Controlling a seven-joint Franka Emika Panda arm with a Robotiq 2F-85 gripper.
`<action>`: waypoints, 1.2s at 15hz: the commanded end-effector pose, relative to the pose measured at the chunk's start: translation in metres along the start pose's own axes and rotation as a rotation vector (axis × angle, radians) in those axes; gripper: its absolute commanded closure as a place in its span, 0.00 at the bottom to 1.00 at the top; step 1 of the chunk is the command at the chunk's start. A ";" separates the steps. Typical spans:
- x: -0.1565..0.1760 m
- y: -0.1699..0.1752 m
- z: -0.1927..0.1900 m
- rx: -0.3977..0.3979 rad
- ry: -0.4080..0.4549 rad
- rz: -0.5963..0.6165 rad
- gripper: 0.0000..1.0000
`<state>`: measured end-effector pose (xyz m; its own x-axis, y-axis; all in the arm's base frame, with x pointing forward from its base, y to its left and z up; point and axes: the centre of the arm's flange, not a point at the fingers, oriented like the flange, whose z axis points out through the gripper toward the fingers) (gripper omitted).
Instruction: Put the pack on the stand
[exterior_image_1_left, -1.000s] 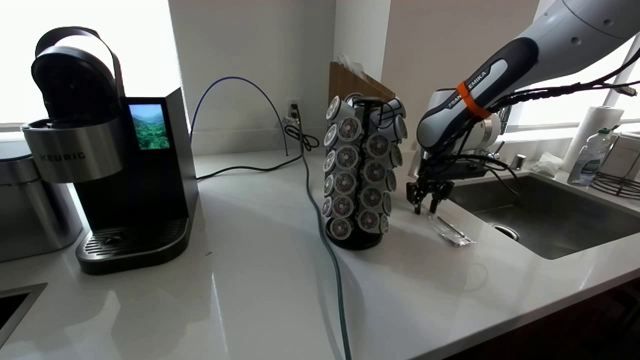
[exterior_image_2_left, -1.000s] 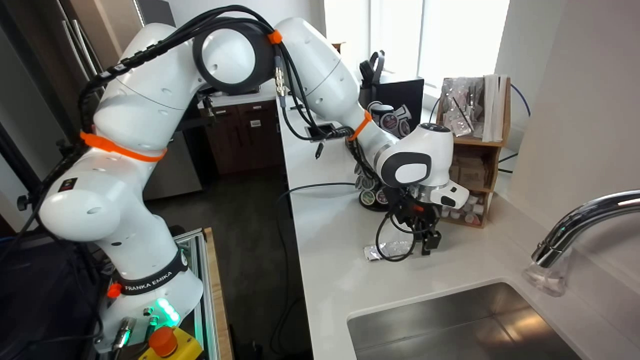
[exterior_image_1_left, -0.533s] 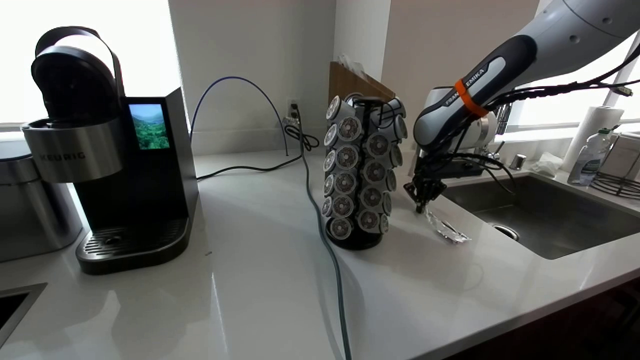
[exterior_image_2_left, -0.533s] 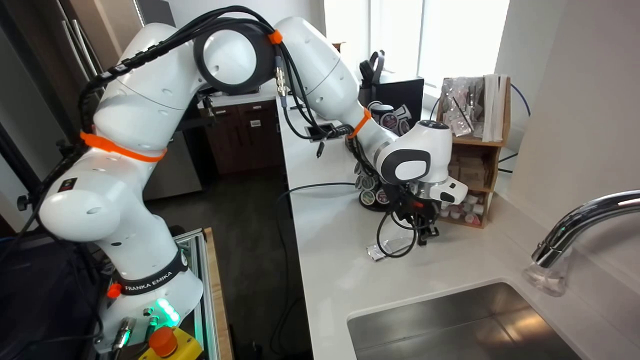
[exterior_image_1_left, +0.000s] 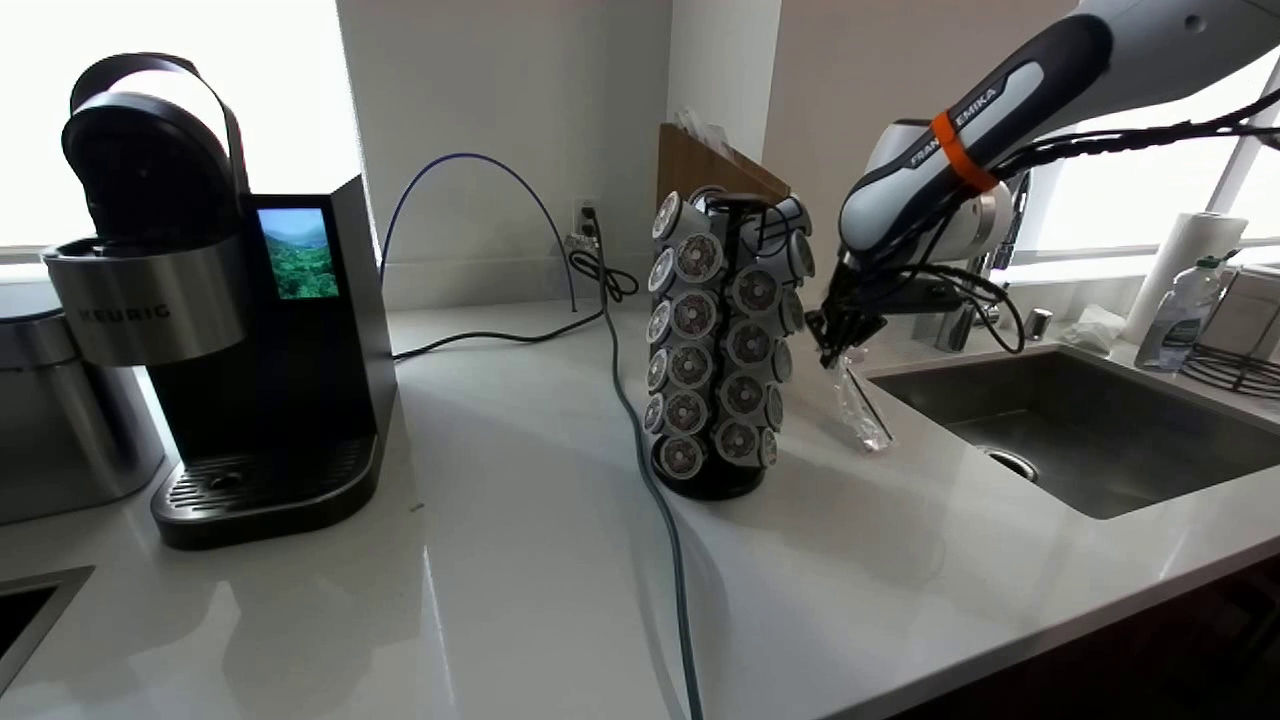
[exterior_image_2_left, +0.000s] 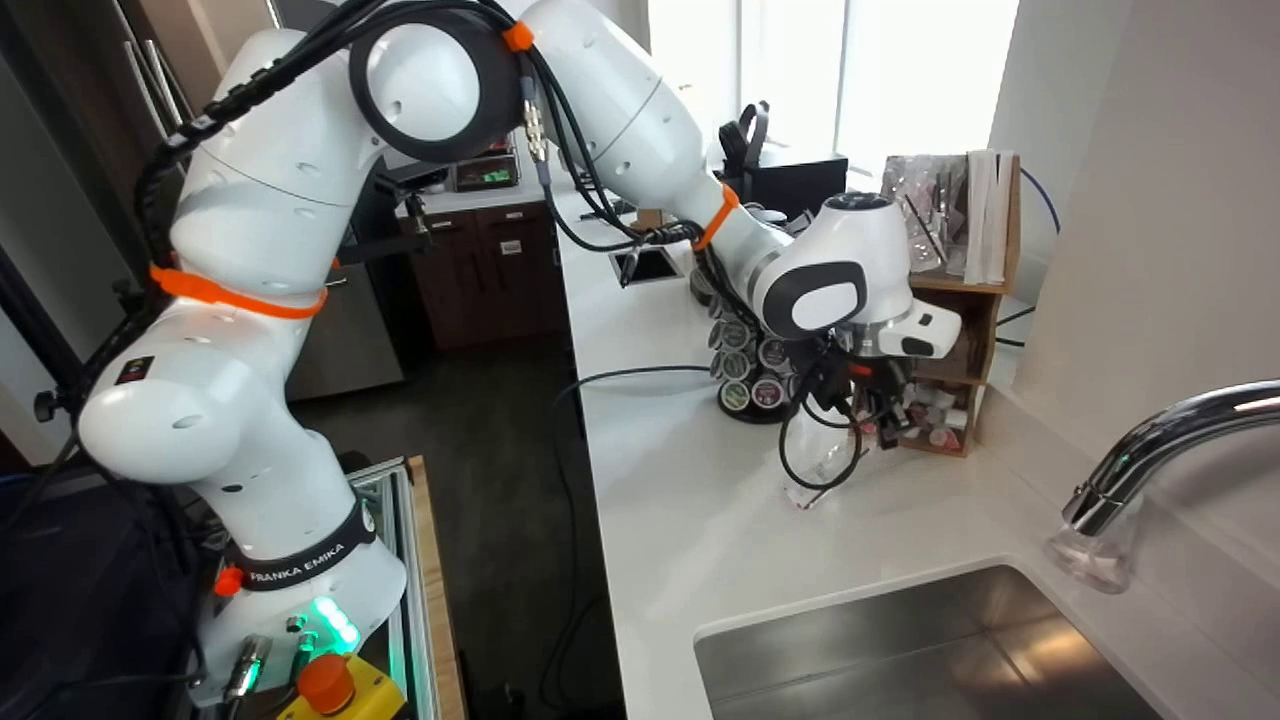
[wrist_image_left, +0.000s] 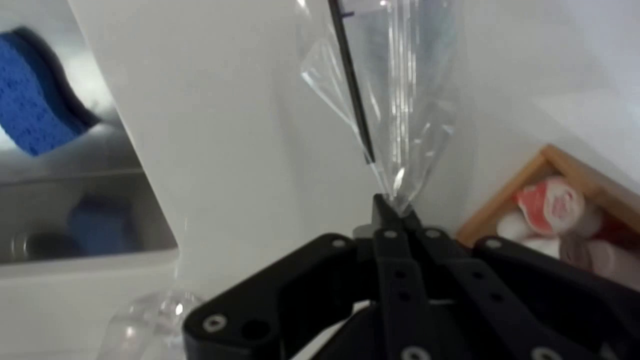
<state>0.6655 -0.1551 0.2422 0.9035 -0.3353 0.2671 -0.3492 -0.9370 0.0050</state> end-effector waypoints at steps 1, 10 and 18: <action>-0.013 -0.011 -0.069 0.006 0.169 -0.049 1.00; -0.018 -0.018 -0.206 -0.004 0.553 -0.153 1.00; -0.010 -0.067 -0.276 0.097 0.786 -0.385 1.00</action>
<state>0.6184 -0.0742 0.4853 0.5572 0.0802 0.8265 -0.0642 -0.9882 0.1392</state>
